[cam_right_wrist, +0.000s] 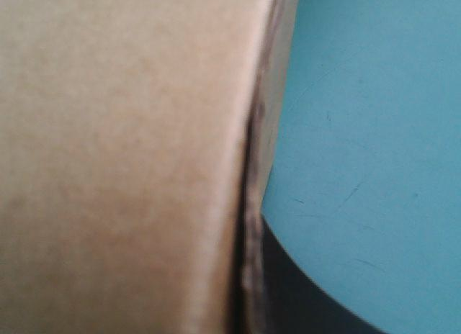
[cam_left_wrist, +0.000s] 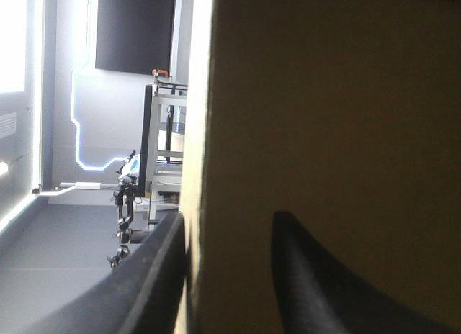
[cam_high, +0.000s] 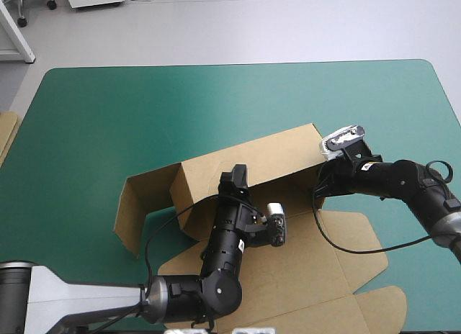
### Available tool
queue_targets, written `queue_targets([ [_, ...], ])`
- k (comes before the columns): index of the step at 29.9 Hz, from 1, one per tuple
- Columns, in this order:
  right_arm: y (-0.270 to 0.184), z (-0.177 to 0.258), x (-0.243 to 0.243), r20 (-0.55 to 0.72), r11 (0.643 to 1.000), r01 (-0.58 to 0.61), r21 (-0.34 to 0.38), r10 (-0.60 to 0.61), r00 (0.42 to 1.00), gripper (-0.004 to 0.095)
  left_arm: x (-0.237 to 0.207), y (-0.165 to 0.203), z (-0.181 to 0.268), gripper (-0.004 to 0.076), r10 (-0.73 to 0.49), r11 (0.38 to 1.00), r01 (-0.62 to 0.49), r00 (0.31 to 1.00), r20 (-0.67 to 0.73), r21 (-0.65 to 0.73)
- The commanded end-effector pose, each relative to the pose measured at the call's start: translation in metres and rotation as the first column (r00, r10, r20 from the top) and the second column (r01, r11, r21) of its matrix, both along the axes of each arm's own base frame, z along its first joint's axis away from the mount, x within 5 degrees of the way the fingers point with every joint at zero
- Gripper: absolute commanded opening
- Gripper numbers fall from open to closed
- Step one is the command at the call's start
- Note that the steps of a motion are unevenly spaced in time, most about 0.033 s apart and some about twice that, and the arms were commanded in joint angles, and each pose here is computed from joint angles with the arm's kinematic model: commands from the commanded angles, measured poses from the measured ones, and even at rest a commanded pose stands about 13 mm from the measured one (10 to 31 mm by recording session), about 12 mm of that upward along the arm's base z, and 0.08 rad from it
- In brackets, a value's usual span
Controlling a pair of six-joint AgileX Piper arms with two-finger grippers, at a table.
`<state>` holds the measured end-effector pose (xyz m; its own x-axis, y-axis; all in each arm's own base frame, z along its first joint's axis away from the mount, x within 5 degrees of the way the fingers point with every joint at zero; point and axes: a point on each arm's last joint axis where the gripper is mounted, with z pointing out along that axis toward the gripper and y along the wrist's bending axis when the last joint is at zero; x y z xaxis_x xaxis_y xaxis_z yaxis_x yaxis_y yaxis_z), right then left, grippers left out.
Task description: Fold the box
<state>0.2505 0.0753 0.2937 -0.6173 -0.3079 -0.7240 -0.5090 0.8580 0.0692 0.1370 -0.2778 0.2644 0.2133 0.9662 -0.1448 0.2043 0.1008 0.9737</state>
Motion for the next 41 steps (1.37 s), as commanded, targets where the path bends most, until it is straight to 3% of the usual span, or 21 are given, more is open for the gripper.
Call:
queue_targets([
  [1, 0.001, 0.02, 0.001, 0.081, 0.997, 0.034, 0.067, -0.04, 0.996, -0.0019, -0.019, -0.005, 0.02, 0.0286, -0.019, 0.999, 0.02, 1.0, 0.022, -0.036],
  [11, 0.001, 0.02, 0.001, 0.069, 0.995, 0.057, 0.082, -0.062, 0.996, -0.002, -0.037, -0.016, 0.06, 0.0286, 0.093, 0.989, -0.114, 0.976, -0.196, -0.098],
  [17, 0.0, 0.019, 0.0, 0.063, 0.996, 0.056, 0.068, -0.06, 0.996, -0.002, -0.037, -0.014, 0.113, 0.0286, 0.004, 0.948, -0.093, 0.959, -0.283, -0.304],
  [21, 0.0, 0.019, 0.0, 0.056, 0.995, 0.068, 0.066, -0.072, 0.996, -0.002, -0.022, 0.004, 0.15, 0.0286, 0.005, 0.899, -0.137, 0.952, -0.305, -0.415],
  [26, 0.0, 0.019, 0.0, 0.045, 0.994, 0.079, 0.082, -0.083, 0.996, -0.002, 0.008, 0.038, 0.191, 0.0286, 0.025, 0.814, -0.234, 0.928, -0.371, -0.532],
  [32, 0.0, 0.019, 0.0, 0.03, 0.99, 0.097, 0.099, -0.1, 0.995, -0.002, 0.05, 0.092, 0.209, 0.0286, 0.155, 0.701, -0.397, 0.895, -0.418, -0.592],
  [41, 0.0, 0.018, -0.001, -0.007, 0.986, 0.117, 0.122, -0.117, 0.993, -0.002, 0.096, 0.19, 0.211, 0.0286, 0.277, 0.438, -0.63, 0.773, -0.571, -0.641],
])
